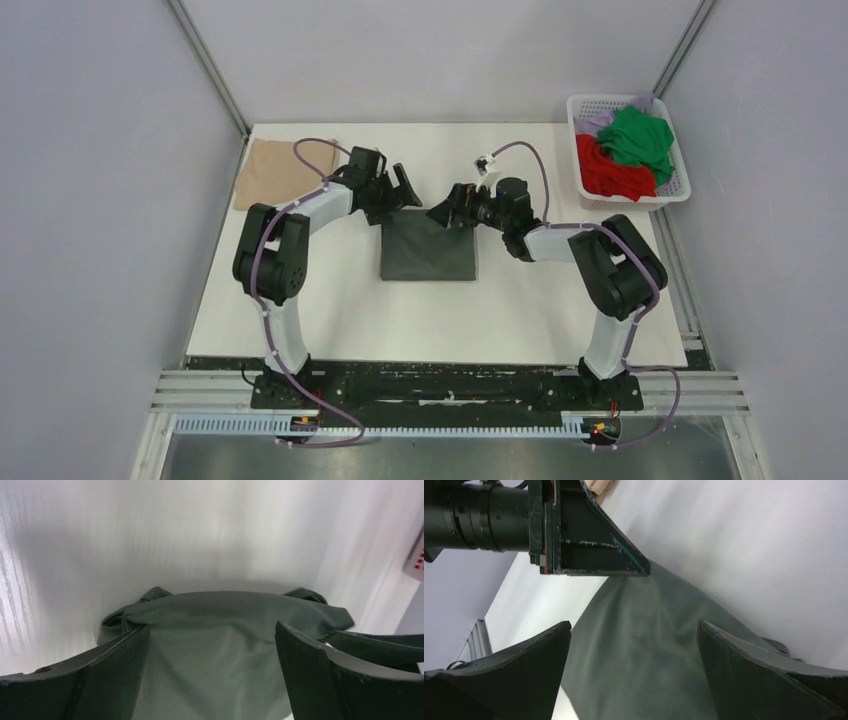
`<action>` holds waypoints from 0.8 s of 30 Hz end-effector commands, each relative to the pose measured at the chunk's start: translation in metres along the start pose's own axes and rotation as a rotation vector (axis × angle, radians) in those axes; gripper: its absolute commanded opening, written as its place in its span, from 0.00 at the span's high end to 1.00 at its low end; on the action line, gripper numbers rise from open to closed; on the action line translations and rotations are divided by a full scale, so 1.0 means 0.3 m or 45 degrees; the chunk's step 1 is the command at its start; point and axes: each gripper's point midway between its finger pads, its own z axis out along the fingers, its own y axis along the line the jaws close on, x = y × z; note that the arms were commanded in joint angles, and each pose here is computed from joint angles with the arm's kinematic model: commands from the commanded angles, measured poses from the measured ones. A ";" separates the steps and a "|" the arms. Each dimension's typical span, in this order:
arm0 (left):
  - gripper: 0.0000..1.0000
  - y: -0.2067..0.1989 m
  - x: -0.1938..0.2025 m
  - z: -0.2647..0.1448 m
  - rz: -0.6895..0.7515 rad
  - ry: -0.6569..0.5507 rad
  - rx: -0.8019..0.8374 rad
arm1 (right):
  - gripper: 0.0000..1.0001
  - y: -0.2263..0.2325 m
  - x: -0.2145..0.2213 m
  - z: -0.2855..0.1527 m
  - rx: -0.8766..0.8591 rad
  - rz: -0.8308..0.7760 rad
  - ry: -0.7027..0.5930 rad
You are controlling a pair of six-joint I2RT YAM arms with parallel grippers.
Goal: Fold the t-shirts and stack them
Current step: Smooth out wrinkles on the folded tshirt
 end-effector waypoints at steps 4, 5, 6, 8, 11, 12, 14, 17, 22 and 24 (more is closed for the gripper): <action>0.00 0.080 0.009 0.086 -0.059 0.002 -0.116 | 0.02 -0.159 0.020 0.064 0.174 0.026 -0.009; 0.00 0.096 0.023 0.095 -0.064 0.017 -0.132 | 0.02 -0.179 0.036 0.068 0.189 0.041 -0.004; 0.00 0.116 0.042 0.103 -0.070 0.038 -0.151 | 0.02 -0.199 0.054 0.069 0.204 0.061 0.007; 0.00 0.147 0.076 0.111 -0.081 0.074 -0.184 | 0.02 -0.229 0.091 0.072 0.224 0.092 0.033; 0.00 0.173 0.097 0.103 -0.090 0.080 -0.213 | 0.02 -0.266 0.154 0.061 0.272 0.179 0.091; 0.00 0.174 0.099 0.096 -0.093 0.079 -0.220 | 0.02 -0.269 0.165 0.054 0.281 0.199 0.094; 0.00 0.163 0.091 0.079 -0.082 0.083 -0.223 | 0.02 -0.259 0.161 0.046 0.280 0.216 0.090; 0.00 0.105 0.037 0.029 -0.052 0.036 -0.186 | 0.02 -0.222 0.087 0.048 0.271 0.152 0.093; 0.00 -0.024 -0.050 -0.132 0.001 -0.088 -0.087 | 0.02 -0.102 -0.079 -0.028 0.256 0.045 0.009; 0.00 -0.059 -0.038 -0.205 0.022 -0.130 -0.050 | 0.02 -0.045 -0.092 -0.083 0.236 0.024 -0.011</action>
